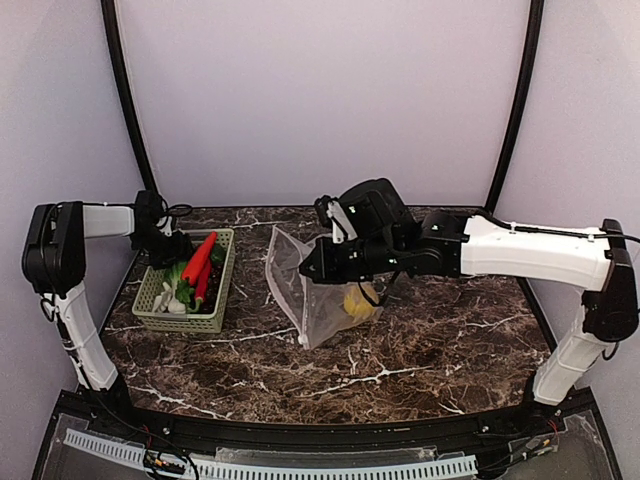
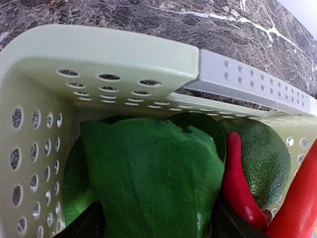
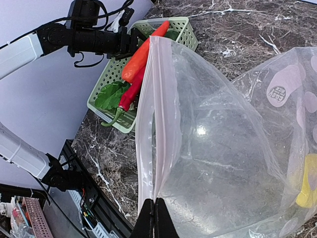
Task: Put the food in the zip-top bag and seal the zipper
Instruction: Pick up the fake vegetable from the bin.
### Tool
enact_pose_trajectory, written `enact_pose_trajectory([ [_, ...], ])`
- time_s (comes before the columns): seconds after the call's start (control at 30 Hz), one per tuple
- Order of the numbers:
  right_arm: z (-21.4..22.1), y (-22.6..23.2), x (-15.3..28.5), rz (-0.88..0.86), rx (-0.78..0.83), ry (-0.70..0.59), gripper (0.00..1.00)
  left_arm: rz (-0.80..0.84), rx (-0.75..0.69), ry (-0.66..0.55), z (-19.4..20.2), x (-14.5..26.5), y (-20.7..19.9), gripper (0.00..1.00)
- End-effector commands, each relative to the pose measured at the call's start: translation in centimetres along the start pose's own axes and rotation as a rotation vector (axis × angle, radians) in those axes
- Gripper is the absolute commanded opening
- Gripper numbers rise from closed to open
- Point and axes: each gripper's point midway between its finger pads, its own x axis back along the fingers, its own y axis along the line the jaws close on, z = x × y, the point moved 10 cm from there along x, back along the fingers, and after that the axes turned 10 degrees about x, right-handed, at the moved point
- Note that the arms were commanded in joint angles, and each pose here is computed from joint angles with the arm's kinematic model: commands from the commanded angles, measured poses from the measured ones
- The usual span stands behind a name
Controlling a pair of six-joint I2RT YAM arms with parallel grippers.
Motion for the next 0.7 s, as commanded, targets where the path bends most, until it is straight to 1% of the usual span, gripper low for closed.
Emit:
enact_pose_trajectory([
  [0.0, -1.5, 0.7, -0.1, -0.050, -0.007, -0.039, 0.00, -0.080, 0.000, 0.076, 0.9, -1.3, 1.4, 0.67],
  [0.03, -1.6, 0.6, -0.2, -0.050, -0.008, -0.040, 0.00, -0.082, 0.000, 0.077, 0.9, -1.4, 1.4, 0.63],
  [0.2, -1.7, 0.6, -0.3, -0.053, -0.009, -0.039, 0.00, -0.104, -0.006, 0.095, 1.0, -1.8, 1.7, 0.56],
  [0.3, -1.7, 0.6, -0.3, -0.056, -0.010, -0.037, 0.00, -0.117, -0.011, 0.093, 1.0, -1.8, 1.8, 0.48],
  [0.33, -1.6, 0.6, -0.3, -0.056, -0.012, -0.035, 0.00, -0.117, -0.015, 0.092, 1.0, -1.7, 1.7, 0.43],
  [0.4, -1.7, 0.5, -0.2, -0.055, -0.013, -0.037, 0.00, -0.112, -0.018, 0.094, 0.9, -1.4, 1.6, 0.39],
  [0.43, -1.7, 0.5, -0.2, -0.054, -0.013, -0.038, 0.00, -0.109, -0.021, 0.091, 0.9, -1.2, 1.5, 0.38],
  [0.5, -1.7, 0.5, -0.1, -0.053, -0.012, -0.040, 0.00, -0.105, -0.028, 0.068, 0.8, -0.5, 1.4, 0.37],
  [0.57, -1.7, 0.4, -0.1, -0.049, -0.014, -0.041, 0.00, -0.093, -0.040, -0.001, 0.4, 1.2, 0.9, 0.34],
  [0.6, -1.6, 0.4, -0.1, -0.049, -0.014, -0.040, 0.00, -0.092, -0.043, -0.012, 0.6, 1.5, 1.0, 0.32],
  [0.63, -1.7, 0.4, -0.1, -0.049, -0.014, -0.041, 0.00, -0.077, -0.051, -0.059, 0.2, 2.5, 0.6, 0.31],
  [0.67, -1.7, 0.4, -0.1, -0.049, -0.014, -0.041, 0.00, -0.074, -0.052, -0.068, 0.5, 2.7, 0.7, 0.30],
])
